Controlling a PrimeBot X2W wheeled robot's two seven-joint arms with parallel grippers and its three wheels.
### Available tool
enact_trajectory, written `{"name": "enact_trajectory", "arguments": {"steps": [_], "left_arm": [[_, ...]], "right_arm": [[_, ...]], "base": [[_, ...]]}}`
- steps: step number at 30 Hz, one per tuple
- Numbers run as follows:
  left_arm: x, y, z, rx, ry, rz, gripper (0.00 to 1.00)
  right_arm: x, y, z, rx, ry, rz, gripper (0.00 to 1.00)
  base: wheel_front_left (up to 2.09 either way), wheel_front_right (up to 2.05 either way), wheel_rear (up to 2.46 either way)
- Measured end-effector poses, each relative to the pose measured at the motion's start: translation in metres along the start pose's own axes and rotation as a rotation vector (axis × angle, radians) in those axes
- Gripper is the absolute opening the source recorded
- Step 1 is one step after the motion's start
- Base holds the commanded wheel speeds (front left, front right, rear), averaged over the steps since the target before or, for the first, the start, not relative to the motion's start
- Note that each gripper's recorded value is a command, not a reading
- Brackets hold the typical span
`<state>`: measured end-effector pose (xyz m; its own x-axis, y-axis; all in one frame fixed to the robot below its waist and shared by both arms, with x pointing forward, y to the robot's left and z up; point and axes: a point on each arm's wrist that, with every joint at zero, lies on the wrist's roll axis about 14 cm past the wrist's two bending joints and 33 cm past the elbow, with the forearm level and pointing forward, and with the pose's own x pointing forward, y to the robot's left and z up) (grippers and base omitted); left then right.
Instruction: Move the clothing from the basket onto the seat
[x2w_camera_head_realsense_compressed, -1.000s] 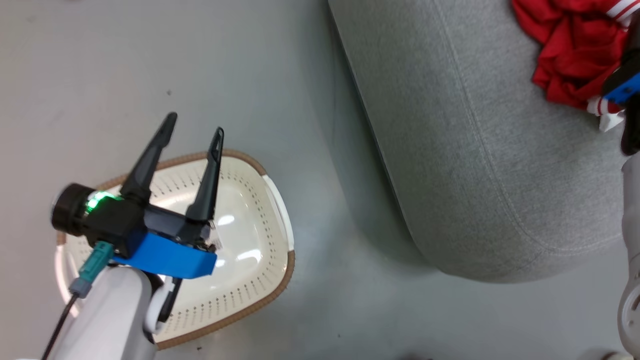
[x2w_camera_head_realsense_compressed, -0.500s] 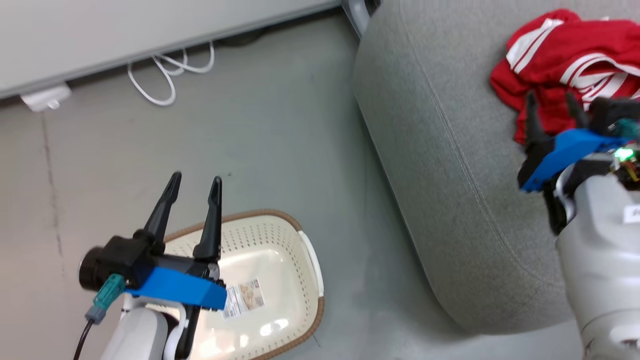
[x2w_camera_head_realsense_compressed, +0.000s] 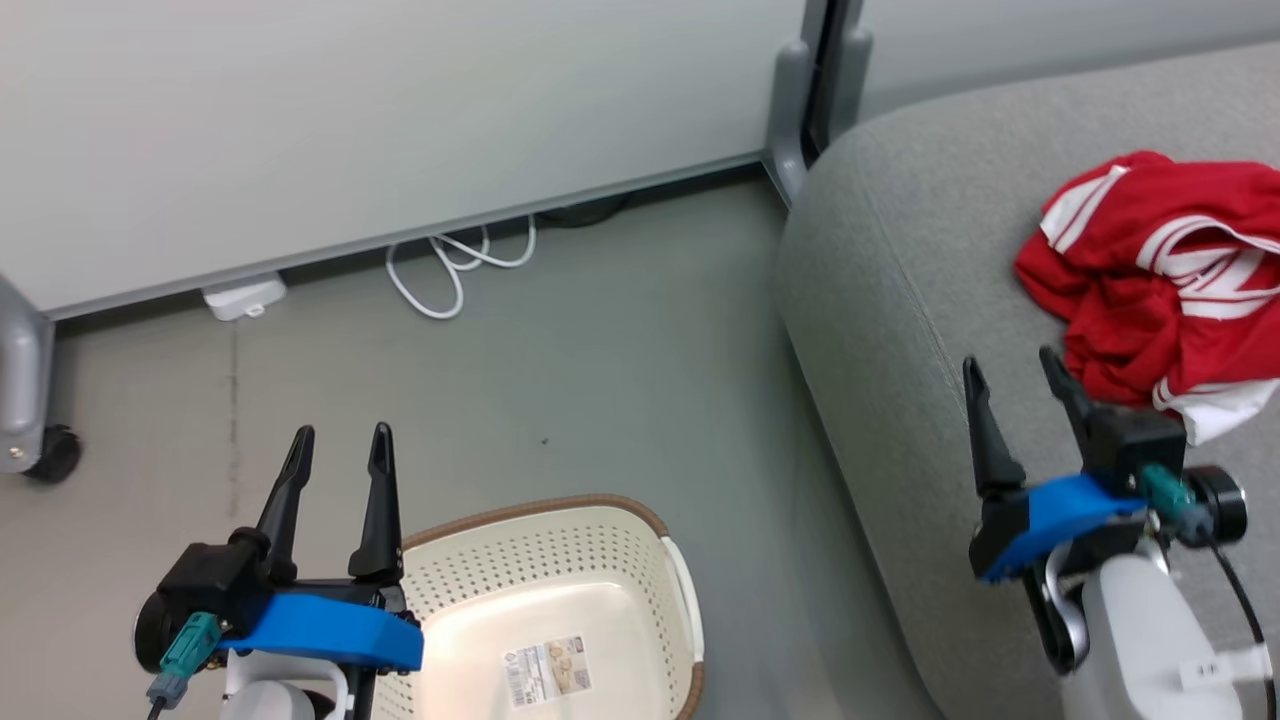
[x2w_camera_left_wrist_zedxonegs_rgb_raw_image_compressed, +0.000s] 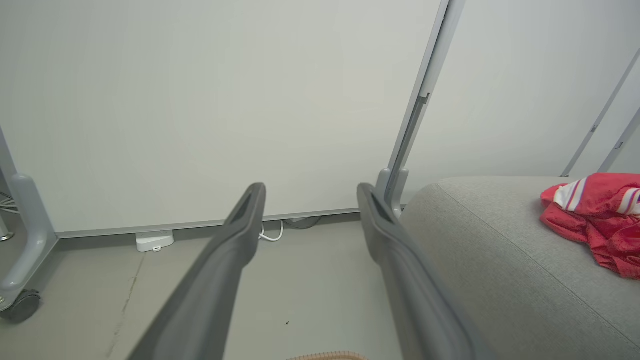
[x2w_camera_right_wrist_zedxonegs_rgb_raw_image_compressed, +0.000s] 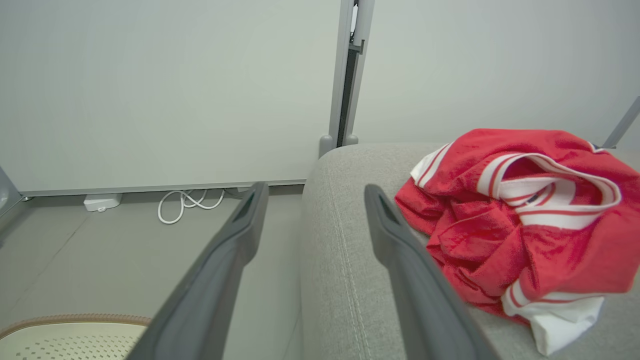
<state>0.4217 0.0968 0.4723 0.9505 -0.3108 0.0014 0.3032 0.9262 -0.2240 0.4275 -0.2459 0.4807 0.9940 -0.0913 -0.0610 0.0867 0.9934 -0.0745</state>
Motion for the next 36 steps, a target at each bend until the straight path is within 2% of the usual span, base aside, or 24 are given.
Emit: {"name": "enact_trajectory", "arguments": {"steps": [13, 17, 25, 36], "left_arm": [[-0.05, 0.05, 0.01, 0.024, -0.017, 0.195, 1.0], [-0.062, 0.06, 0.012, 0.032, -0.018, 0.233, 1.0], [-0.075, 0.068, 0.009, 0.04, -0.005, 0.267, 1.0], [-0.077, 0.071, 0.0, 0.04, 0.025, 0.272, 1.0]], "right_arm": [[-0.039, 0.055, 0.012, 0.071, -0.061, 0.141, 1.0], [-0.048, 0.064, 0.007, 0.1, -0.028, 0.166, 1.0], [-0.057, 0.073, 0.003, 0.113, 0.005, 0.195, 1.0], [-0.059, 0.067, 0.004, 0.12, 0.008, 0.177, 1.0]], "base": [[0.0, 0.0, 0.0], [0.0, 0.0, 0.0], [0.0, 0.0, 0.0], [0.0, 0.0, 0.0]]}}
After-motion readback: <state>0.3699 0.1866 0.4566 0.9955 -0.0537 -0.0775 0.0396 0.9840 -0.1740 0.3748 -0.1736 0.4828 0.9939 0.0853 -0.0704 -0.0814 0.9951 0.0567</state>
